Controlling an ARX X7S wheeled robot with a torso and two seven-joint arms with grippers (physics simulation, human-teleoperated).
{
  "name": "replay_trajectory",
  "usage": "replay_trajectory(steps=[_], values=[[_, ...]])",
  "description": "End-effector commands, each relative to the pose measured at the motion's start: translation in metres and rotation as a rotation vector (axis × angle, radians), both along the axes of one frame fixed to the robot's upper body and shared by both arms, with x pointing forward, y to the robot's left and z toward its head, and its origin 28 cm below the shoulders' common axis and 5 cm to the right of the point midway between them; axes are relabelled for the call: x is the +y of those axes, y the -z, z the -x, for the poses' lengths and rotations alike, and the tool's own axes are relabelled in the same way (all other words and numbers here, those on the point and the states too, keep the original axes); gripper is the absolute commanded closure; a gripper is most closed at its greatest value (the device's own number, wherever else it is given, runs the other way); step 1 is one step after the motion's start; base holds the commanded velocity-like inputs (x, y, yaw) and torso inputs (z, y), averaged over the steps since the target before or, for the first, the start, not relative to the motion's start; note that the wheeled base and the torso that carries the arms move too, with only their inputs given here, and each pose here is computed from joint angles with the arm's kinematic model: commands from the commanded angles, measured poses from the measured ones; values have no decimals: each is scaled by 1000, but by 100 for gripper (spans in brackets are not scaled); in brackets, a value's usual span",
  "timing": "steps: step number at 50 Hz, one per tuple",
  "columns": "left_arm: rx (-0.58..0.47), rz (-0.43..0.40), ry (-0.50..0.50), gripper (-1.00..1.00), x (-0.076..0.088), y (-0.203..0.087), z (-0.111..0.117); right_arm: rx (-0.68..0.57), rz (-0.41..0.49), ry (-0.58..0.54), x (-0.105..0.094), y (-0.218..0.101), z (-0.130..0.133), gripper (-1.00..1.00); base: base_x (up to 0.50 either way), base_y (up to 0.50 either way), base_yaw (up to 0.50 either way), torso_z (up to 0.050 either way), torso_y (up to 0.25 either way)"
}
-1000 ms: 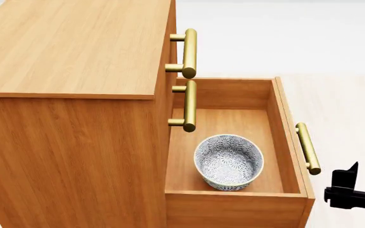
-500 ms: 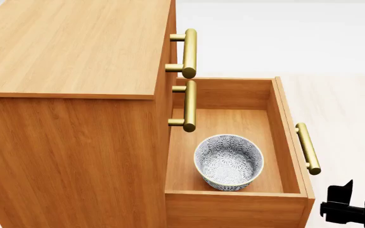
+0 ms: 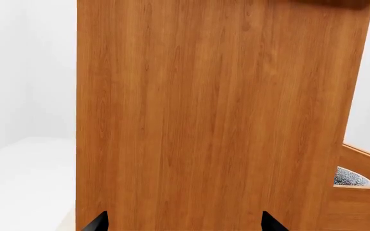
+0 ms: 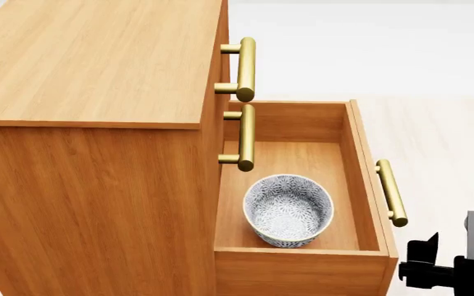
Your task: Put the bowl in the bottom drawer of the cabinet and close it.
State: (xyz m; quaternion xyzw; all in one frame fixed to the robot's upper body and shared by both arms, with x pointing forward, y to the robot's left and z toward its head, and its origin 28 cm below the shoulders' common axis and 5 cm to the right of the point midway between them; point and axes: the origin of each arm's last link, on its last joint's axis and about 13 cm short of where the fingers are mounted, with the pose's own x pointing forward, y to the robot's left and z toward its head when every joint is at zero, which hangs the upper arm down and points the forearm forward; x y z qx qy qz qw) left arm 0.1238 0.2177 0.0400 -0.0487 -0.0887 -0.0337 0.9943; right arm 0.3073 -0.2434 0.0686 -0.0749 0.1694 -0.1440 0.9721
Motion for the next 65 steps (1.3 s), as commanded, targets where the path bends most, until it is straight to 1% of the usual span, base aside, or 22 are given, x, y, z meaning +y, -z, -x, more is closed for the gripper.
replay_trajectory(steps=[1, 14, 17, 18, 20, 42, 65], values=[[-1, 2, 0, -100, 0, 0, 0, 14, -14, -44, 10, 6, -3, -100, 0, 0, 0, 0, 0], [0, 4, -1, -100, 0, 1, -1, 23, -18, -69, 17, 10, -4, -100, 0, 0, 0, 0, 0], [-1, 3, -1, -100, 0, 0, -1, 20, -27, -77, 20, 9, -4, -100, 0, 0, 0, 0, 0], [0, 4, -1, -100, 0, 0, -1, 21, -62, -84, 20, 9, -5, -100, 0, 0, 0, 0, 0], [0, 4, -1, -100, 0, 0, -1, 19, -42, -87, 21, 8, -5, -100, 0, 0, 0, 0, 0], [-1, 1, -2, -100, 0, 1, -1, 19, -55, -110, 32, 9, -10, -100, 0, 0, 0, 0, 0], [-3, 5, -1, -100, 0, 0, -1, 22, -73, -165, 51, 13, -14, -100, 0, 0, 0, 0, 0]])
